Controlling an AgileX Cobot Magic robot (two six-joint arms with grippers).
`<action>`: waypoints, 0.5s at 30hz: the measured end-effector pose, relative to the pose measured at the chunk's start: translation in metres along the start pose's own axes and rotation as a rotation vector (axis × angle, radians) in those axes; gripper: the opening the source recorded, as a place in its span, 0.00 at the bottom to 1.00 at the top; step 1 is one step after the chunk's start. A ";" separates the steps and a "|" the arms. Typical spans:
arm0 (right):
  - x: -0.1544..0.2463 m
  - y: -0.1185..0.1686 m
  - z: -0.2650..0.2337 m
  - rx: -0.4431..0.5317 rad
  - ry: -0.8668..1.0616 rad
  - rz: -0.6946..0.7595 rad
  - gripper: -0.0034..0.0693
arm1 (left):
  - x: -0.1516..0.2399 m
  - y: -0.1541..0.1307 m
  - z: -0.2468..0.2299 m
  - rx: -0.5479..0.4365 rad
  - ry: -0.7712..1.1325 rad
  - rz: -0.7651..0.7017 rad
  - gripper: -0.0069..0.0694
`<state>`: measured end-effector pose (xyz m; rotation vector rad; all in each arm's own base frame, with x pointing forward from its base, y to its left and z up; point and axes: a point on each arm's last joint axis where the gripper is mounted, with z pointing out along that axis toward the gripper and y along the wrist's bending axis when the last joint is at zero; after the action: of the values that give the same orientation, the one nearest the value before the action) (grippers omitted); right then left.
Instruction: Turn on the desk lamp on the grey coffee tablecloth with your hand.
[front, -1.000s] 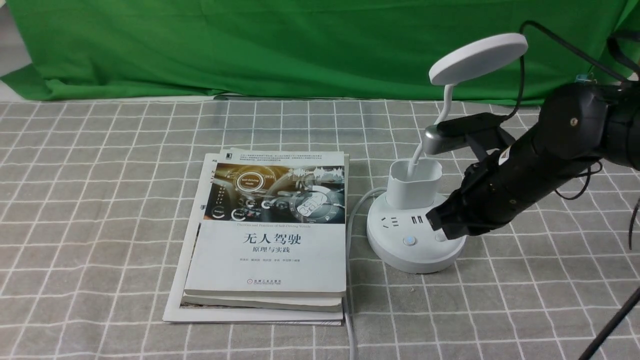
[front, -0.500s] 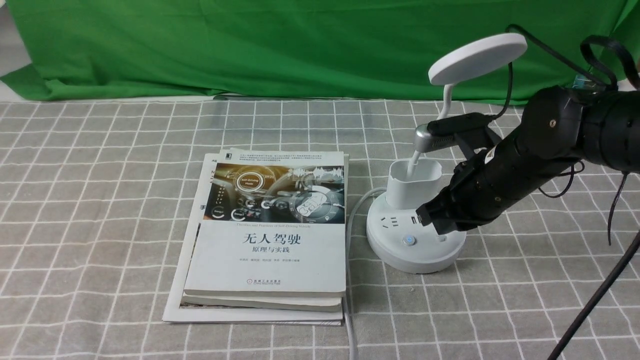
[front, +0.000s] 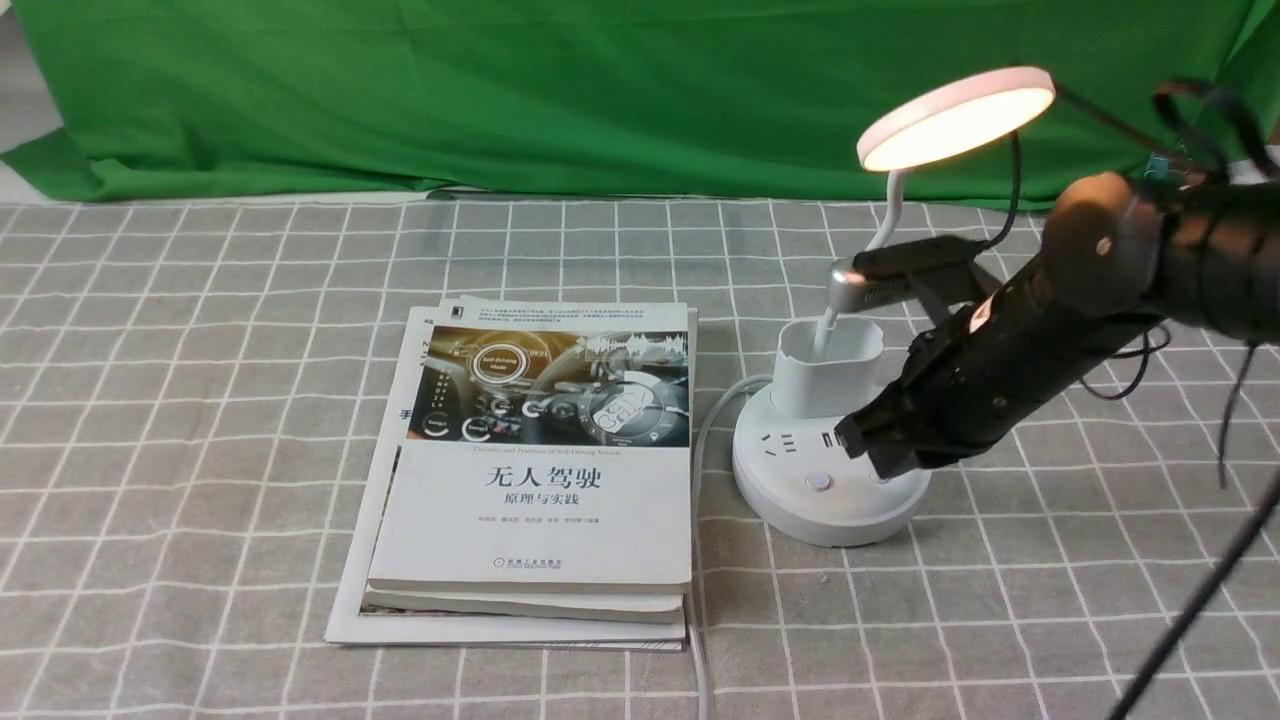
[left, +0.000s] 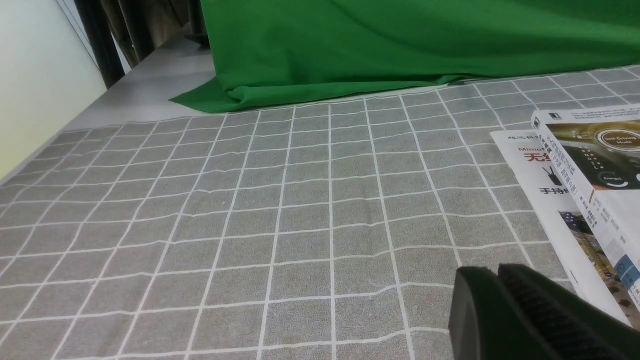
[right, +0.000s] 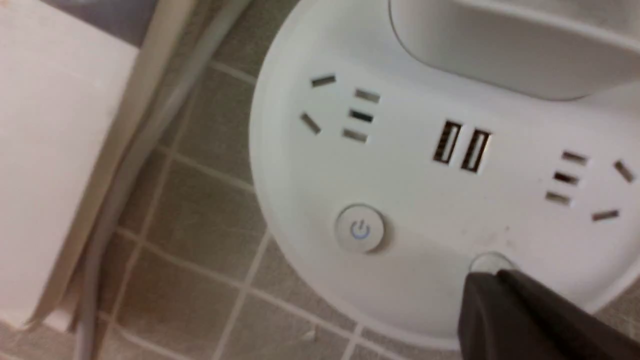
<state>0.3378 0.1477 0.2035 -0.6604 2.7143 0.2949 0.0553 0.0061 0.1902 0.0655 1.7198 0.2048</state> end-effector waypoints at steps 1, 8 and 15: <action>0.002 0.003 -0.015 -0.001 -0.021 -0.005 0.10 | 0.000 0.000 0.000 0.000 0.000 0.000 0.11; 0.041 0.012 -0.056 -0.001 -0.057 -0.011 0.10 | 0.000 0.000 0.000 0.000 0.000 0.000 0.11; 0.096 0.023 -0.095 0.007 -0.139 0.007 0.10 | 0.000 0.000 0.000 0.000 0.000 0.000 0.11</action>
<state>0.2208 0.1020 0.2593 -0.6057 2.5847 0.3206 0.0553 0.0061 0.1902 0.0655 1.7198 0.2048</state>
